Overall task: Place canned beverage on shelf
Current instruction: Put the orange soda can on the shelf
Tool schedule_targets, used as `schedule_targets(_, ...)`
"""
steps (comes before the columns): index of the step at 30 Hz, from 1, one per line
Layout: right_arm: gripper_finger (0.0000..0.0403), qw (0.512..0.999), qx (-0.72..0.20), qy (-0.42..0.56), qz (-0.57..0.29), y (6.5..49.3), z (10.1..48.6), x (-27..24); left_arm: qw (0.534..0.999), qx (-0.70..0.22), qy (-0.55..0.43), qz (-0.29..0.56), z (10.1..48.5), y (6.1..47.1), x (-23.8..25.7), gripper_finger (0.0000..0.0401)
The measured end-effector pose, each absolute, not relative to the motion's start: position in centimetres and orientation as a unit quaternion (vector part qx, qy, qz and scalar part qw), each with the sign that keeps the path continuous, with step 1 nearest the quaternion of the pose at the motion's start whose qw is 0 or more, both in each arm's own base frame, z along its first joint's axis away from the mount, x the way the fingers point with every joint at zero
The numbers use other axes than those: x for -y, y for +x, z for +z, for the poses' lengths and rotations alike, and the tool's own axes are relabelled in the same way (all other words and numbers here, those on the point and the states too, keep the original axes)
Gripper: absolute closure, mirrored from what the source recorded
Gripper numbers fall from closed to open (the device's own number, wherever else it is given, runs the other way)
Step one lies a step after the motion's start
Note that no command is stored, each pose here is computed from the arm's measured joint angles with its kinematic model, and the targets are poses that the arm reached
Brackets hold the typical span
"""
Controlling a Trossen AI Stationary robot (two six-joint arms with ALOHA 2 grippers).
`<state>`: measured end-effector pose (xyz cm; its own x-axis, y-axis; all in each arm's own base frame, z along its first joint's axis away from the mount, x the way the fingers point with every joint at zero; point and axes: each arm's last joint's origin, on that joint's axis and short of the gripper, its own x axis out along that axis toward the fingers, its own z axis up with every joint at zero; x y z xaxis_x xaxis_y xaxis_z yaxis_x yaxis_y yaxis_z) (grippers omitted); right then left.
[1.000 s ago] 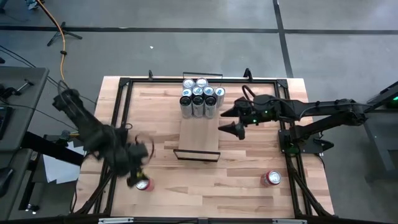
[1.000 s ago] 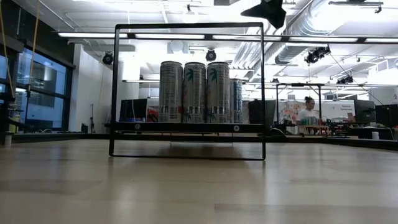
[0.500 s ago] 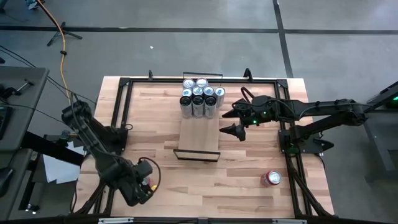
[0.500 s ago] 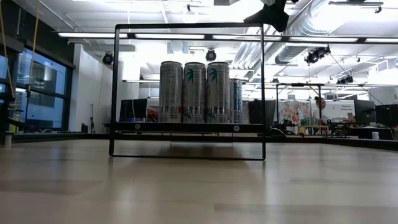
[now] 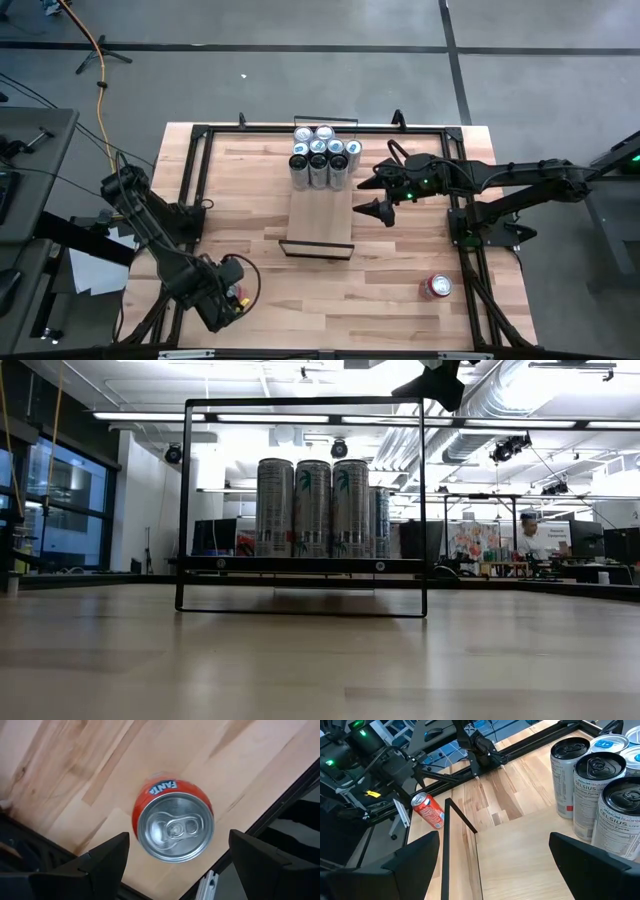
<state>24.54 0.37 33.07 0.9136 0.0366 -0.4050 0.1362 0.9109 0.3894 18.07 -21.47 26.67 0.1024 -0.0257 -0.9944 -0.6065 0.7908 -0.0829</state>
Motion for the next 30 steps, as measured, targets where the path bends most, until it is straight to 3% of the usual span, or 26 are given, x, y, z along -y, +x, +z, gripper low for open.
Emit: schedule_targets(30,0.0039,0.954,-0.206,0.217,-0.028,24.5,33.1,-0.4,0.688,-0.665,-0.184,0.226,21.8,19.4,22.9,0.0103)
